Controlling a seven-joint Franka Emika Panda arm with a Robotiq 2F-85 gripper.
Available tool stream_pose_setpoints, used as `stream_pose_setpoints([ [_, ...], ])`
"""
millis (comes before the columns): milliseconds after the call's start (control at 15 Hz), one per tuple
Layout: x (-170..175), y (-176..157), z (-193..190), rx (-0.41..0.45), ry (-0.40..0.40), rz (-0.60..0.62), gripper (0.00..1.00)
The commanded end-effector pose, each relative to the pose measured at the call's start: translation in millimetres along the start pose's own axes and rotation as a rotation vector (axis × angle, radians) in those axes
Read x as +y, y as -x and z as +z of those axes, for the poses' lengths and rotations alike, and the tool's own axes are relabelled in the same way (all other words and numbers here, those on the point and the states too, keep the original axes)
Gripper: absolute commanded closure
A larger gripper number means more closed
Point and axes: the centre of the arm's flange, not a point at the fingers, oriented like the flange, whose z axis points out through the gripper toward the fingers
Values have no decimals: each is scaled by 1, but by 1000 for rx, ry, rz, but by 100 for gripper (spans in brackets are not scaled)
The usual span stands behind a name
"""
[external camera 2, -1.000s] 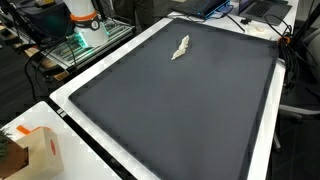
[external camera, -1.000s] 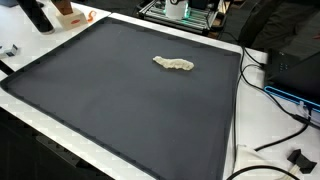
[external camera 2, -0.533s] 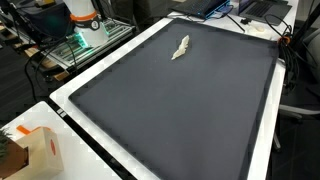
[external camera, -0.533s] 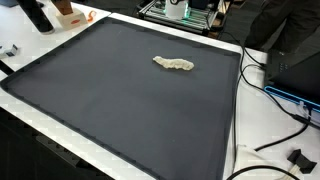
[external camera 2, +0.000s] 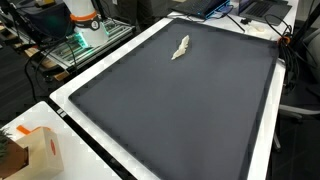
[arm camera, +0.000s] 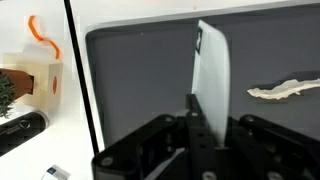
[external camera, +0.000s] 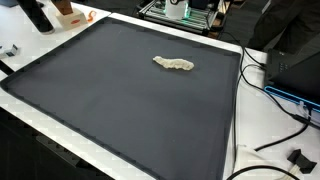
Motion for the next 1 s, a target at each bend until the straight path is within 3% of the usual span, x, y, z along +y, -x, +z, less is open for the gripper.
stream_pose_setpoints([
  [0,-5,-5,3,-8,-4,6,99],
  [600,-108,-49,61,-37,-14,44,99],
  [933,-158,-76,107,-58,-1,200,99],
])
